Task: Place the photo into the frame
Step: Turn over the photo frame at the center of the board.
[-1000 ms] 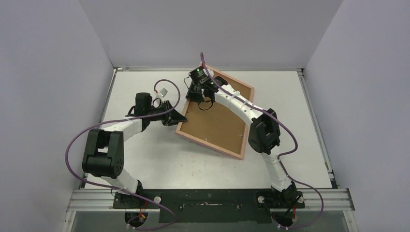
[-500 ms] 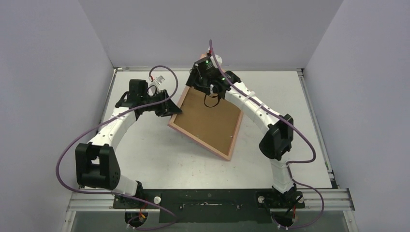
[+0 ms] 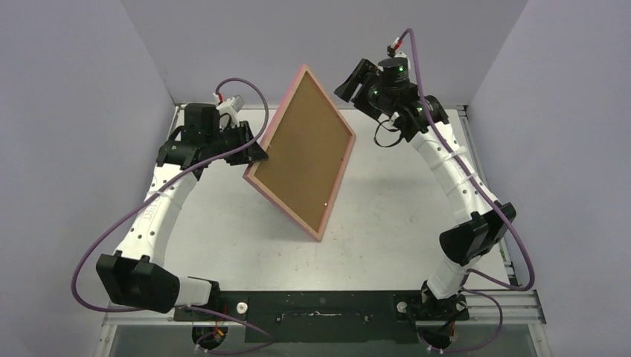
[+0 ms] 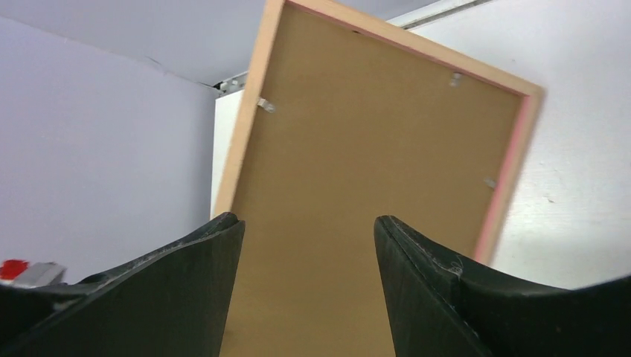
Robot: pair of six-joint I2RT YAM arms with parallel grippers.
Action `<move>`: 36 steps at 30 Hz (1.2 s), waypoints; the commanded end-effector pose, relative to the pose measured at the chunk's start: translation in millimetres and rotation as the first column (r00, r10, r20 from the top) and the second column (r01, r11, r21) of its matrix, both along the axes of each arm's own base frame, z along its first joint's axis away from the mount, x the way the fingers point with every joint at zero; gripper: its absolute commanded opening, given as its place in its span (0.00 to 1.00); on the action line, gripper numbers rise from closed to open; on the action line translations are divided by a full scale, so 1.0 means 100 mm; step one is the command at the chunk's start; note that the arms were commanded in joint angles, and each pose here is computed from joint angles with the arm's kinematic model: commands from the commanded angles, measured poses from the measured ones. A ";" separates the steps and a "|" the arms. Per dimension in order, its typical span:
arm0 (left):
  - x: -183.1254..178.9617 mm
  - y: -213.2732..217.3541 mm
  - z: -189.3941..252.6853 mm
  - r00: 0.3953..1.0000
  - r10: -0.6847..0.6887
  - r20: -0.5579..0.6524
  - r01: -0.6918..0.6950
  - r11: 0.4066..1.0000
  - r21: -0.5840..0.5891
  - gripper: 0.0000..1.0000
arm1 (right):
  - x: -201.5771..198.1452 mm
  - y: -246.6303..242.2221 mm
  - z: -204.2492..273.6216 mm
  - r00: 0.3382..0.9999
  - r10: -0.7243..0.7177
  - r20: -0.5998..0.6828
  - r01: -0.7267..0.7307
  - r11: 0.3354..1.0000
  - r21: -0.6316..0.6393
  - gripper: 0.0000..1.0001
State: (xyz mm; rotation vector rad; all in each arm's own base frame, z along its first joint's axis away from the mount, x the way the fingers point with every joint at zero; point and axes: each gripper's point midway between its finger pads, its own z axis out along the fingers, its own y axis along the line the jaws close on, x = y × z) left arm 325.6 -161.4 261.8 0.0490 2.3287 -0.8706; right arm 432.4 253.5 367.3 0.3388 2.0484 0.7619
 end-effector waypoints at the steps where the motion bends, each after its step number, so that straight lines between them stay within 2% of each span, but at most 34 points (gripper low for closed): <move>1: 0.13 0.21 0.66 0.961 0.085 0.263 -0.111 0.990 0.085 0.00 | -0.23 -0.09 0.03 0.996 0.090 -0.015 -0.089 0.996 0.020 0.66; 12: 0.08 0.11 1.17 0.896 -0.019 0.443 -0.070 0.980 0.185 0.00 | -0.39 0.09 -0.05 0.975 0.206 -0.081 -0.196 0.973 0.120 0.65; 16: 0.06 0.00 1.36 0.846 -0.082 0.527 -0.044 0.974 0.222 0.00 | -0.43 0.09 0.01 0.975 0.216 -0.057 -0.206 0.968 0.142 0.68; 19: 0.06 -0.06 1.43 0.813 -0.110 0.571 -0.041 0.969 0.245 0.00 | -0.43 0.08 0.09 0.979 0.199 -0.035 -0.191 0.968 0.160 0.74; 28: -0.10 -0.39 1.29 0.740 -0.250 0.624 0.034 0.941 0.336 0.00 | -0.44 0.21 0.27 0.983 0.185 -0.022 -0.174 0.955 0.240 0.76; 33: -0.21 -0.57 1.24 0.671 -0.288 0.683 0.067 0.941 0.332 0.00 | -0.47 0.18 0.17 0.984 0.149 -0.099 -0.132 0.978 0.163 0.73; 36: -0.21 -0.58 1.21 0.662 -0.283 0.694 0.053 0.941 0.334 0.00 | -0.52 0.15 0.06 0.981 0.114 -0.158 -0.090 0.984 0.155 0.72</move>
